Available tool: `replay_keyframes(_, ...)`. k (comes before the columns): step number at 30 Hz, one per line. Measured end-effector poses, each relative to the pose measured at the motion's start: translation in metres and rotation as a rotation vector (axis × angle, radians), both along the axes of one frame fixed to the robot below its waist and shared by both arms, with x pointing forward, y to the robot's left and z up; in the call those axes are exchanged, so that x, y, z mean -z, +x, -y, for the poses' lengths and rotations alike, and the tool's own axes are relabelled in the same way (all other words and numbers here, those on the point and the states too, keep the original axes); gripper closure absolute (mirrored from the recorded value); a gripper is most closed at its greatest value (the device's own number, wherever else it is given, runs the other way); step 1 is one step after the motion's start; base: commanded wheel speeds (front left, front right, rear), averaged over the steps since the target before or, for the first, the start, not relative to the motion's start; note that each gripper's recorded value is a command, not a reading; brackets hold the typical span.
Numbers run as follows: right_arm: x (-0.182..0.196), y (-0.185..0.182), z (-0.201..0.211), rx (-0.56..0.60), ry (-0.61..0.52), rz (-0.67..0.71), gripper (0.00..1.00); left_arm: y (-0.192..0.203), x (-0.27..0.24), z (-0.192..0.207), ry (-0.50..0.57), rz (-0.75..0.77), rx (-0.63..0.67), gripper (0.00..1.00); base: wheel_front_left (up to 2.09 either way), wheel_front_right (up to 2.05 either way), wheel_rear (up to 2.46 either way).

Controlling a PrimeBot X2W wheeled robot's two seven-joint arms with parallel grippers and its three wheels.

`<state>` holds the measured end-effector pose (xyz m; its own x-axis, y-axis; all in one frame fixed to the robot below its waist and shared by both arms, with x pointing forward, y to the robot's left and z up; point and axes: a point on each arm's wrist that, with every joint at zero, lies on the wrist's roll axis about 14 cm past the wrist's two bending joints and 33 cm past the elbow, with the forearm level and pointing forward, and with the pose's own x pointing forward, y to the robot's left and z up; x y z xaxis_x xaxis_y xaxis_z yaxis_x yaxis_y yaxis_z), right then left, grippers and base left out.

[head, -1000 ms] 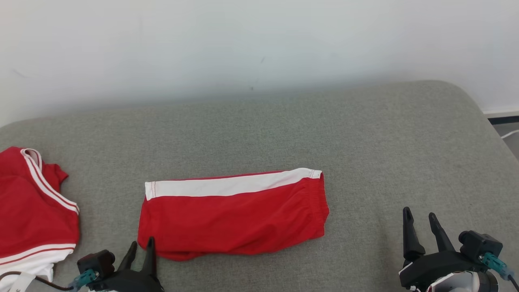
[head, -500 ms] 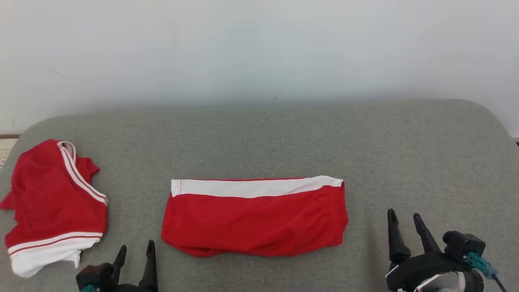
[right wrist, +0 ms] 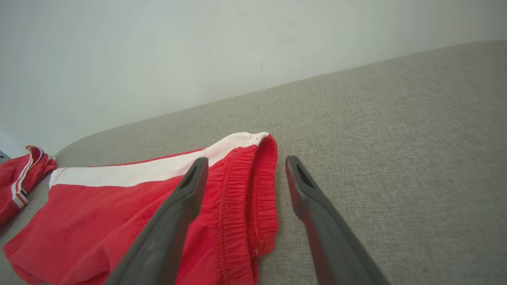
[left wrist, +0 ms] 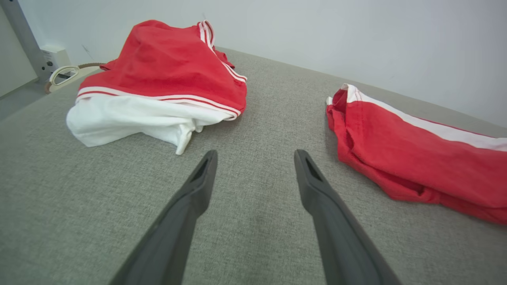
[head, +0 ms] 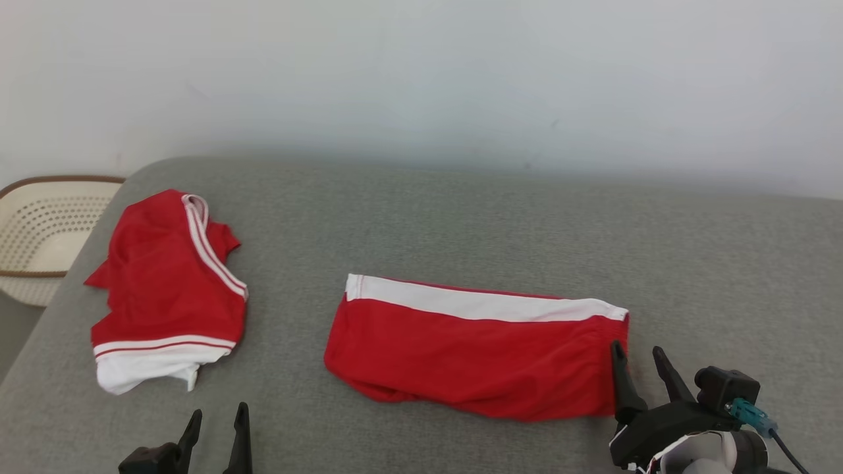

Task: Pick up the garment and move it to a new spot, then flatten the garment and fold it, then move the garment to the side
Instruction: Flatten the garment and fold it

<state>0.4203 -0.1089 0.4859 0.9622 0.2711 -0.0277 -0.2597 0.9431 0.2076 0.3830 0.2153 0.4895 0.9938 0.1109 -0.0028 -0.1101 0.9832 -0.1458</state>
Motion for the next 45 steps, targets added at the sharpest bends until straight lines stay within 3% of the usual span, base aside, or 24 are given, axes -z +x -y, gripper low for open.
replay_keyframes(16,0.066,0.025,-0.011,0.010,-0.058,-0.208,0.00,-0.018,0.017,-0.034,0.011,-0.048,-0.088,0.00,0.00,0.00,0.00)
replay_keyframes(27,0.081,0.032,-0.035,-0.043,-0.044,-0.258,0.00,-0.022,0.024,-0.039,0.016,-0.074,-0.101,0.00,0.00,0.00,0.00)
replay_keyframes(28,0.081,0.032,-0.037,-0.047,-0.041,-0.260,0.20,-0.022,0.025,-0.040,0.016,-0.075,-0.102,0.00,0.00,0.00,0.00)
replay_keyframes(29,0.082,0.032,-0.038,-0.049,-0.037,-0.262,0.56,-0.023,0.025,-0.040,0.016,-0.076,-0.102,0.00,0.00,0.00,0.00)
replay_keyframes(30,0.082,0.032,-0.039,-0.052,-0.034,-0.264,0.81,-0.023,0.025,-0.041,0.016,-0.077,-0.104,0.00,0.00,0.00,0.00)
replay_keyframes(31,0.082,0.032,-0.040,-0.051,-0.028,-0.265,1.00,-0.023,0.025,-0.041,0.016,-0.077,-0.104,0.00,0.00,0.00,0.00)
replay_keyframes(38,0.076,0.034,-0.032,-0.028,-0.001,-0.256,1.00,-0.020,0.023,-0.037,0.013,-0.068,-0.093,0.00,0.00,0.00,0.00)
replay_keyframes(45,0.070,0.031,0.005,0.044,-0.022,-0.239,1.00,-0.018,0.018,-0.028,0.008,-0.052,-0.066,0.00,0.00,0.00,0.00)
